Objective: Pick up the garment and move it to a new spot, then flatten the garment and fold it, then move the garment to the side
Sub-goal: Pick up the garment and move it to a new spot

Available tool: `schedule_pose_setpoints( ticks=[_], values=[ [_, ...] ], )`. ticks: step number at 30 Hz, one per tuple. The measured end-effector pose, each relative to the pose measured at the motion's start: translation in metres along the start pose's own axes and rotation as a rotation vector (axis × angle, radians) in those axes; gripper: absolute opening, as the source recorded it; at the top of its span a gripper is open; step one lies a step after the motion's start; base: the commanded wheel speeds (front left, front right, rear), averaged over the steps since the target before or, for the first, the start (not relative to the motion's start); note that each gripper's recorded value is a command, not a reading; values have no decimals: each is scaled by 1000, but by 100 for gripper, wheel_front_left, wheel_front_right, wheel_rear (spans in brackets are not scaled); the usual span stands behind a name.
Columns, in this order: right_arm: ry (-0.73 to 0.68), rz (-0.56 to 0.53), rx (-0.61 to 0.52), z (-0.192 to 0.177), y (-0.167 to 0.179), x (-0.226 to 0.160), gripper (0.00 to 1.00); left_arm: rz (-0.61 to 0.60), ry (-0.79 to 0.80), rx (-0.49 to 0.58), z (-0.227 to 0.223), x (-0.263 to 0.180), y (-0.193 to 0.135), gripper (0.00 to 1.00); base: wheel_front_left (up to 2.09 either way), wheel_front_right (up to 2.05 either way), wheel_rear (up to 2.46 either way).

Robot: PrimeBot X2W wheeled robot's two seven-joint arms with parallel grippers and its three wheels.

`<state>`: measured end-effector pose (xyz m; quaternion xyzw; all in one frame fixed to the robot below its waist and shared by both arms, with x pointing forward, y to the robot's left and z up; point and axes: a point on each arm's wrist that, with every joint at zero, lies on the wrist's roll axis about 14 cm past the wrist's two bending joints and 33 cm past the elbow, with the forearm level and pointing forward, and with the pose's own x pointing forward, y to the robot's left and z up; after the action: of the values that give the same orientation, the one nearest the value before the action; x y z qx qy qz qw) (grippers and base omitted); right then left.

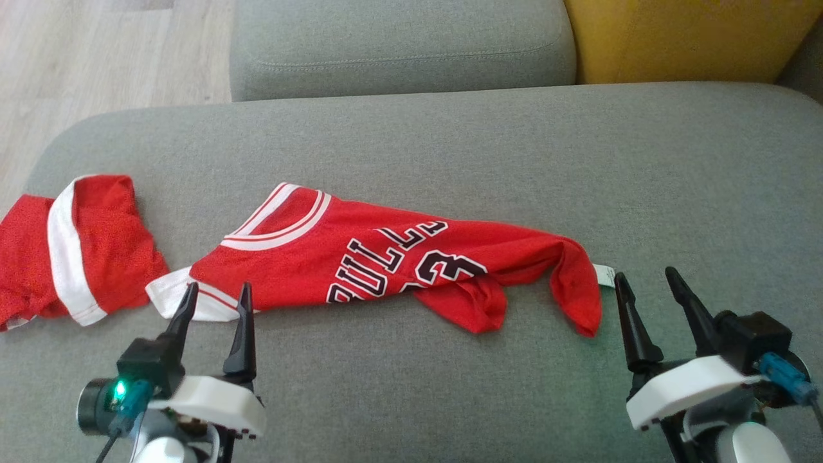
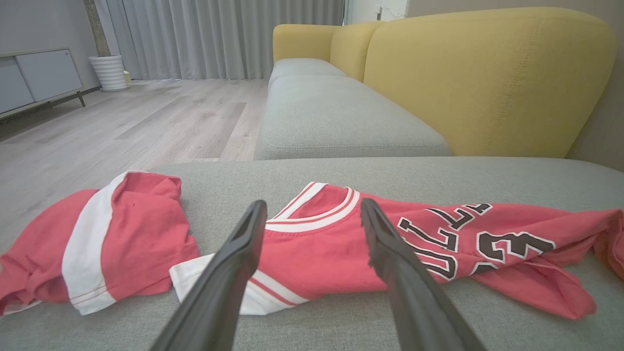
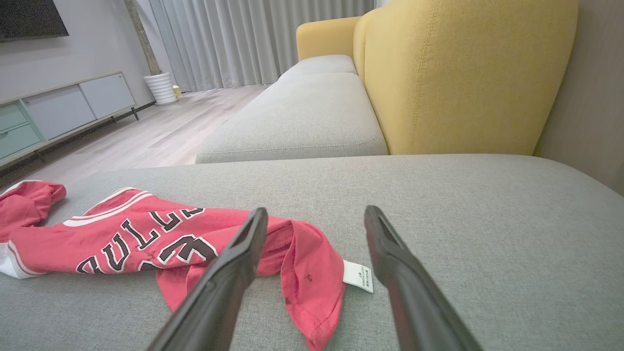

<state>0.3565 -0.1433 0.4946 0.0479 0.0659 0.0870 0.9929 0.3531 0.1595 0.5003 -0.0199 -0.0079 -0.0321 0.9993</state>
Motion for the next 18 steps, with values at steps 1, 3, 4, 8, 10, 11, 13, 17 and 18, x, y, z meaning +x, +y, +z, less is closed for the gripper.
schedule_pose_setpoints(
  ticks=[1,3,4,8,10,11,13,17,18],
  values=[
    [0,2,1,0,1,0,100,0,0,0,0,0,0,100,0,0,0],
    [1,6,6,-1,2,0,100,0,0,0,0,-1,0,100,0,0,0],
    [3,8,7,-1,2,1,100,0,0,0,0,-1,0,100,0,0,0],
    [36,38,7,-10,13,1,100,7,2,2,-1,-2,1,100,0,0,0],
    [78,69,8,-22,23,2,100,5,9,1,-3,-2,0,100,0,0,0],
    [98,89,8,-28,30,3,100,5,12,1,-4,-2,0,100,0,0,0],
    [158,127,8,-45,42,4,100,3,15,0,-5,-2,0,100,0,0,0],
    [271,207,-10,-78,66,9,100,26,12,-1,-4,1,8,100,0,0,0],
    [291,228,-16,-84,72,12,100,34,10,-1,-3,2,10,100,0,0,0]
  ],
)
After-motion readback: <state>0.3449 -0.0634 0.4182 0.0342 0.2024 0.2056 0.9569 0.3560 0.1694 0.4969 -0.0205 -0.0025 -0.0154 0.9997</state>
